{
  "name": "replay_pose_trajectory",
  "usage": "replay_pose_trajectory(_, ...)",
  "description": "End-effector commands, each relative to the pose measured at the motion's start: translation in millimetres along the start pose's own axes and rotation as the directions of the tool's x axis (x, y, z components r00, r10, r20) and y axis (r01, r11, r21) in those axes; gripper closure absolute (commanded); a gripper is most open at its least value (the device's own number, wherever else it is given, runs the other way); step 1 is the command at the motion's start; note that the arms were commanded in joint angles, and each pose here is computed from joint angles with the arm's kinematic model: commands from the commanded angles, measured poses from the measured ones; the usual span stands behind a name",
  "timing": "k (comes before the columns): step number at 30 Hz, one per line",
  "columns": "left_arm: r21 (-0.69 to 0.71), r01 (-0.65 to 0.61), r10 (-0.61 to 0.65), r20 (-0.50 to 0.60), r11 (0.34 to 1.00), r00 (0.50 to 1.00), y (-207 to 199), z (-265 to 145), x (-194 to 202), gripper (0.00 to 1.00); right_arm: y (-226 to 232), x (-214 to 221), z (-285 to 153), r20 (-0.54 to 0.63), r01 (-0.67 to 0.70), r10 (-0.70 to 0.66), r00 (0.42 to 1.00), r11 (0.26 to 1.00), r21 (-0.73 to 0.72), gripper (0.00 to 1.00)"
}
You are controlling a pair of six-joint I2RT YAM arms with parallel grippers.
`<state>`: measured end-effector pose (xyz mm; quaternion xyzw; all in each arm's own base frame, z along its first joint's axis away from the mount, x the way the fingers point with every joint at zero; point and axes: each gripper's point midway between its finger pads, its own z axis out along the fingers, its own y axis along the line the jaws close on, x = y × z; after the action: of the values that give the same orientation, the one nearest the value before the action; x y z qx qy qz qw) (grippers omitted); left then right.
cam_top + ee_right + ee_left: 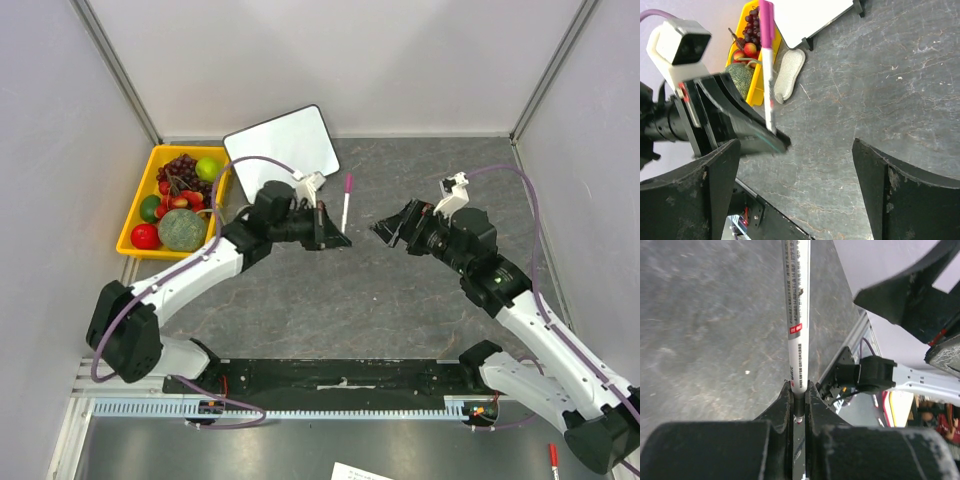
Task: Write a sentence on the whiteboard
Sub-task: Pass from the right arm to the left
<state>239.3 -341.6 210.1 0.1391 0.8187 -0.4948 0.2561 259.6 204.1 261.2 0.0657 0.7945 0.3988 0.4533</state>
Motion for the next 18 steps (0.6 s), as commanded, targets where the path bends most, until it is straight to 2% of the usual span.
replay_pose_trajectory(1,0.0,-0.075,0.075,0.047,0.997,0.996,-1.4,-38.4,-19.7,0.98,21.8,-9.4,-12.3,0.015,0.078,-0.077,0.997,0.994,-0.081,0.02)
replay_pose_trajectory(6,0.006,-0.139,0.138,0.011,0.99,0.99,-3.5,-70.1,-12.5,0.98,47.7,4.4,-12.7,-0.088,0.16,-0.185,0.979,0.96,-0.23,0.02)
replay_pose_trajectory(10,0.022,-0.203,0.204,-0.04,0.979,0.978,-11.0,-89.1,2.7,0.98,60.7,8.8,-12.5,-0.111,0.181,-0.225,0.968,0.933,-0.31,0.02)
replay_pose_trajectory(14,0.081,-0.231,0.237,-0.074,0.97,0.969,-22.8,-101.1,17.7,0.98,82.7,15.6,-11.6,-0.134,0.12,-0.199,0.971,0.887,-0.445,0.02)
replay_pose_trajectory(18,0.162,-0.248,0.263,-0.082,0.955,0.961,-38.3,-111.0,27.9,0.98,109.7,20.1,-12.9,-0.146,0.051,-0.17,0.975,0.803,-0.593,0.04)
